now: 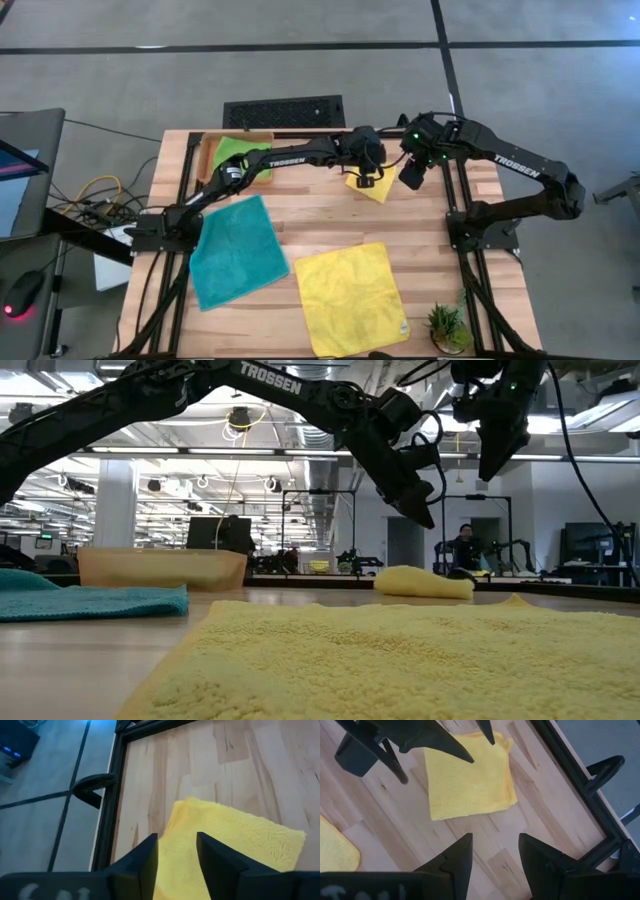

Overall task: Fold microfiber towels
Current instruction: Fold the top yellow microfiber towel, then stack the top yellow microfiber towel on top of the green microfiber towel

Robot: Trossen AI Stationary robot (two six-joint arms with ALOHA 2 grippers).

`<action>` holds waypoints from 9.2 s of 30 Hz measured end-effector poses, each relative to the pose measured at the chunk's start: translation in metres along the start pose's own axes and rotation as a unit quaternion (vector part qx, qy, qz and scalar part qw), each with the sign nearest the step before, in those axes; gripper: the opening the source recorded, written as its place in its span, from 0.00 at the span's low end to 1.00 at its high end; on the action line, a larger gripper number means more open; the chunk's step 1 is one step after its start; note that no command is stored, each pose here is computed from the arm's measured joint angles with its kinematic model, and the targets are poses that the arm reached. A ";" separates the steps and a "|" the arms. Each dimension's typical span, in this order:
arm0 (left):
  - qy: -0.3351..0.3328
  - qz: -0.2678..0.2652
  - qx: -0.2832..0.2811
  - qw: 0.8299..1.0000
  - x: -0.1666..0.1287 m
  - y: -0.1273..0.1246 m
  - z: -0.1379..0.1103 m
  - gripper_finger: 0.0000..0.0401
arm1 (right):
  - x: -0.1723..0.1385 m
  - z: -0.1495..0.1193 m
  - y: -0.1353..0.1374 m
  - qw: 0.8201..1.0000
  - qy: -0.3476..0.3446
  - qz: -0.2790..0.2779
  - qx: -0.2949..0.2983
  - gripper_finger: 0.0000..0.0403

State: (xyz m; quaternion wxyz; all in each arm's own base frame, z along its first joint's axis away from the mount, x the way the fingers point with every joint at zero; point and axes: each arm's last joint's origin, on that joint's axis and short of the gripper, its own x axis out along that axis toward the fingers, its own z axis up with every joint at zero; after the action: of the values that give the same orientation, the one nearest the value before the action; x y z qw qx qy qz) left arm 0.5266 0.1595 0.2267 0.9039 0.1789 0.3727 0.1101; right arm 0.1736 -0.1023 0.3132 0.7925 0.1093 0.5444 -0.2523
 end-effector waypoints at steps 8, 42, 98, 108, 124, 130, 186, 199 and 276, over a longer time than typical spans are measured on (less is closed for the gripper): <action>0.087 -0.024 -0.047 0.995 -0.025 0.003 -0.002 0.36 | -0.006 -0.004 -0.001 1.000 -0.006 0.000 -0.004 0.45; 0.120 -0.092 0.095 0.984 0.024 -0.072 -0.020 0.35 | -0.037 -0.023 -0.004 0.997 -0.072 0.001 0.001 0.45; 0.200 -0.130 0.026 0.971 0.030 -0.074 -0.052 0.01 | -0.036 -0.023 -0.004 0.997 -0.072 0.000 0.009 0.45; 0.220 -0.151 -0.067 0.961 -0.017 -0.043 -0.037 0.00 | -0.036 -0.023 -0.004 0.997 -0.072 0.000 0.009 0.45; 0.277 -0.176 -0.125 0.936 -0.079 -0.025 -0.028 0.00 | -0.036 -0.023 -0.004 0.997 -0.072 -0.001 0.008 0.45; 0.285 -0.129 -0.134 0.940 -0.110 -0.013 -0.020 0.00 | -0.036 -0.023 -0.004 0.997 -0.072 -0.001 0.007 0.45; 0.354 0.191 -0.336 0.852 -0.313 0.137 -0.114 0.00 | -0.036 -0.023 -0.004 0.997 -0.072 -0.001 0.008 0.45; 0.479 0.226 -0.330 0.781 -0.303 0.099 -0.177 0.00 | -0.037 -0.023 -0.004 0.997 -0.072 0.000 0.008 0.45; 0.388 0.094 -0.451 0.799 -0.190 0.072 -0.184 0.40 | -0.037 -0.023 -0.004 0.997 -0.072 0.000 0.012 0.45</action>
State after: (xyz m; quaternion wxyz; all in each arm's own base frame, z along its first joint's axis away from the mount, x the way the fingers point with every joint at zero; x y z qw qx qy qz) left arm 0.2578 0.2062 0.2551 0.6477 -0.2722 0.5817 0.4100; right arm 0.1429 -0.0848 0.3383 0.8284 0.0999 0.4828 -0.2659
